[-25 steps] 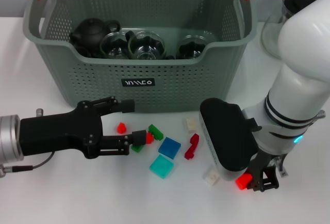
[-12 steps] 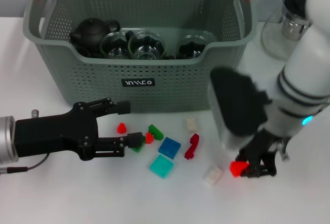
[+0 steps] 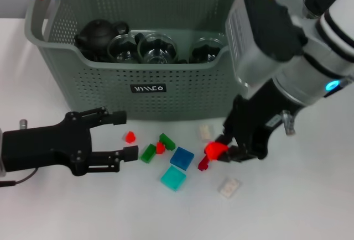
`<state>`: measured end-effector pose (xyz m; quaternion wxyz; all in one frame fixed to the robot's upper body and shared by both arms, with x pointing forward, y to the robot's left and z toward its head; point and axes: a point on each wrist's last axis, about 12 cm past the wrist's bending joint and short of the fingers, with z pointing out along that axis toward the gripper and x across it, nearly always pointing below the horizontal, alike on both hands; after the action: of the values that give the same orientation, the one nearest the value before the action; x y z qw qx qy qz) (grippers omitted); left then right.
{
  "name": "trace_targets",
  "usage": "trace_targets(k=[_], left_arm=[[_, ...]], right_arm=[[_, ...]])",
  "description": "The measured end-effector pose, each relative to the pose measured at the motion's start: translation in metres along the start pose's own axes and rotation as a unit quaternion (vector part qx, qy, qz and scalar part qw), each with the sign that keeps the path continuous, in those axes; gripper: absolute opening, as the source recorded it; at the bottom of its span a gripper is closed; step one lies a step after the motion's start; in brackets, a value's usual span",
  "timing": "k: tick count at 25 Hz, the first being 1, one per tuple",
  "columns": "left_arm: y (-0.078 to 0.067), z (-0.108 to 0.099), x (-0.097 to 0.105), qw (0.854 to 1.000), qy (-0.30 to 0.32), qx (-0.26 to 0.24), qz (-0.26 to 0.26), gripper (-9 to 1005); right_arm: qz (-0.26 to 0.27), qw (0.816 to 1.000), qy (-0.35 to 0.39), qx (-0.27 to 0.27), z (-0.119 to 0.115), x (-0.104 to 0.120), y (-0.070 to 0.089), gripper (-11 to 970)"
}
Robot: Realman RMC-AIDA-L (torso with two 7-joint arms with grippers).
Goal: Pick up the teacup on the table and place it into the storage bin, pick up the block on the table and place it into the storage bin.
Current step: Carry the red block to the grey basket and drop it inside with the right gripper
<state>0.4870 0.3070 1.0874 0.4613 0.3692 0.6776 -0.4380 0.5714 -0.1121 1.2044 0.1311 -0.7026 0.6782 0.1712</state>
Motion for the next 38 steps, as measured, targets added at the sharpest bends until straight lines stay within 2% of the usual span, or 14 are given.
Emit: trace_targets(k=[5,10,14,18,22,23,24,29,38], left_arm=[[-0.001,-0.006,0.005,1.000,0.018,-0.009,0.000,876],[-0.001,-0.006,0.007,1.000,0.025,-0.009,0.000,875],[-0.001,-0.005,0.006,1.000,0.026,-0.008,0.002,875],[0.001,-0.004,0.003,1.000,0.025,-0.003,0.008,875],[0.002,-0.003,0.000,1.000,0.026,-0.002,0.014,876],[0.003,-0.002,0.000,1.000,0.026,-0.001,0.017,876],[0.003,-0.002,0.000,0.999,0.026,-0.001,0.019,876],[0.004,0.001,-0.002,0.999,0.026,0.002,0.026,875],[0.008,0.002,-0.007,0.999,0.029,0.004,0.035,876]], right_arm=[[0.001,0.999,-0.033,0.030,-0.018,-0.013,-0.002,252],[-0.004,0.991,-0.100,0.091,-0.046,-0.031,-0.010,251],[0.004,0.975,-0.166,0.148,-0.070,-0.041,-0.023,251],[0.029,0.956,-0.210,0.203,-0.082,-0.042,-0.041,250],[0.067,0.945,-0.227,0.227,-0.077,-0.037,-0.061,250],[0.095,0.942,-0.227,0.228,-0.070,-0.033,-0.073,250],[0.095,0.942,-0.227,0.228,-0.070,-0.033,-0.073,250],[0.149,0.944,-0.212,0.205,-0.043,-0.025,-0.095,251],[0.162,0.947,-0.202,0.188,-0.017,-0.031,-0.099,265]])
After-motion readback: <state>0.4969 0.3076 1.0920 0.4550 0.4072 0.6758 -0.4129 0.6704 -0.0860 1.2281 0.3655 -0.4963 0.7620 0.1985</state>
